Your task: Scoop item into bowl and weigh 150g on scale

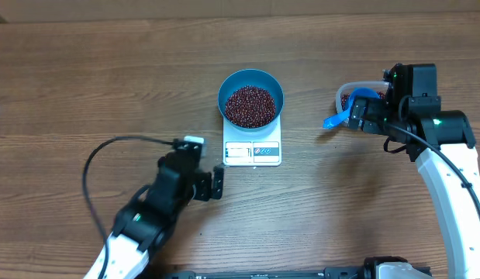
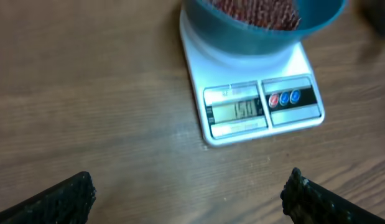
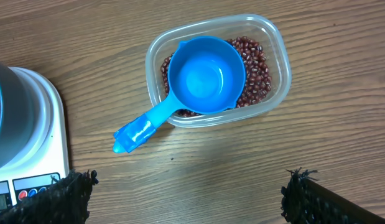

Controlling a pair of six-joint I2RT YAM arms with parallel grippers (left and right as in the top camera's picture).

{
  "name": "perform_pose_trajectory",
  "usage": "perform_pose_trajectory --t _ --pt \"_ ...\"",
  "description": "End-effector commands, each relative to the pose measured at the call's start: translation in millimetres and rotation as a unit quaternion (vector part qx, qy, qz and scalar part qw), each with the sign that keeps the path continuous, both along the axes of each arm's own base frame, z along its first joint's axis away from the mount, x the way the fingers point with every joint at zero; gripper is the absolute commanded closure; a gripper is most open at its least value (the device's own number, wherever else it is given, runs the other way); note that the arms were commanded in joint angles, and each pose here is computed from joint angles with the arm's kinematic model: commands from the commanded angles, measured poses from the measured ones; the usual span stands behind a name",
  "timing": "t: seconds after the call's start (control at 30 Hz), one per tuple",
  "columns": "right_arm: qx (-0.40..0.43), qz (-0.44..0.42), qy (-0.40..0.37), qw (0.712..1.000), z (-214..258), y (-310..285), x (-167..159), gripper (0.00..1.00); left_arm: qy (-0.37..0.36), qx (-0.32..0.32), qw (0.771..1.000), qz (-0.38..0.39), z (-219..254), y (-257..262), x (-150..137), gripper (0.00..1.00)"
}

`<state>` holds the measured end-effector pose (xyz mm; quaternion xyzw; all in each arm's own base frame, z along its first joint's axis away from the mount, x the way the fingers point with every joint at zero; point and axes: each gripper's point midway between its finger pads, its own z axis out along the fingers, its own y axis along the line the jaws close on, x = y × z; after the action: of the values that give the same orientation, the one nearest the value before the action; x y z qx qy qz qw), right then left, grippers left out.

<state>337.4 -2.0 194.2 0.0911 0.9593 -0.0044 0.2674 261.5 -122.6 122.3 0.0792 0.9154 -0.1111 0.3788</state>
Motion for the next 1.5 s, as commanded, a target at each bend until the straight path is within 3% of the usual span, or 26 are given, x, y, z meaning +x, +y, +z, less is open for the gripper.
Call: perform_pose_trajectory --t 0.0,0.17,0.33,0.47,0.73,0.87,1.47 --pt "-0.005 0.001 -0.024 1.000 16.5 -2.8 5.5 0.00 -0.060 0.000 0.997 -0.041 10.5 9.5 -4.3 0.00" --pt "-0.005 0.001 -0.024 1.000 16.5 -2.8 5.5 0.00 -0.125 -0.006 0.992 -0.017 24.1 29.7 2.4 0.00" --pt "-0.005 0.001 -0.024 1.000 16.5 -2.8 5.5 0.00 -0.245 0.000 0.969 -0.016 54.2 43.6 10.4 0.01" --pt "-0.005 0.001 -0.024 1.000 16.5 -2.8 5.5 0.00 -0.317 -0.001 0.948 -0.004 73.1 51.8 8.8 0.00" --pt "-0.005 0.001 -0.024 1.000 16.5 -2.8 5.5 0.00 -0.465 -0.017 0.884 0.040 99.2 75.0 -6.2 0.00" --pt "-0.005 0.001 -0.024 1.000 16.5 -2.8 5.5 0.00 -0.498 0.007 0.866 0.043 114.9 80.7 -14.2 0.00" --pt "-0.005 0.001 -0.024 1.000 16.5 -2.8 5.5 0.00 -0.394 0.039 0.917 0.054 55.0 97.4 -16.4 0.00"
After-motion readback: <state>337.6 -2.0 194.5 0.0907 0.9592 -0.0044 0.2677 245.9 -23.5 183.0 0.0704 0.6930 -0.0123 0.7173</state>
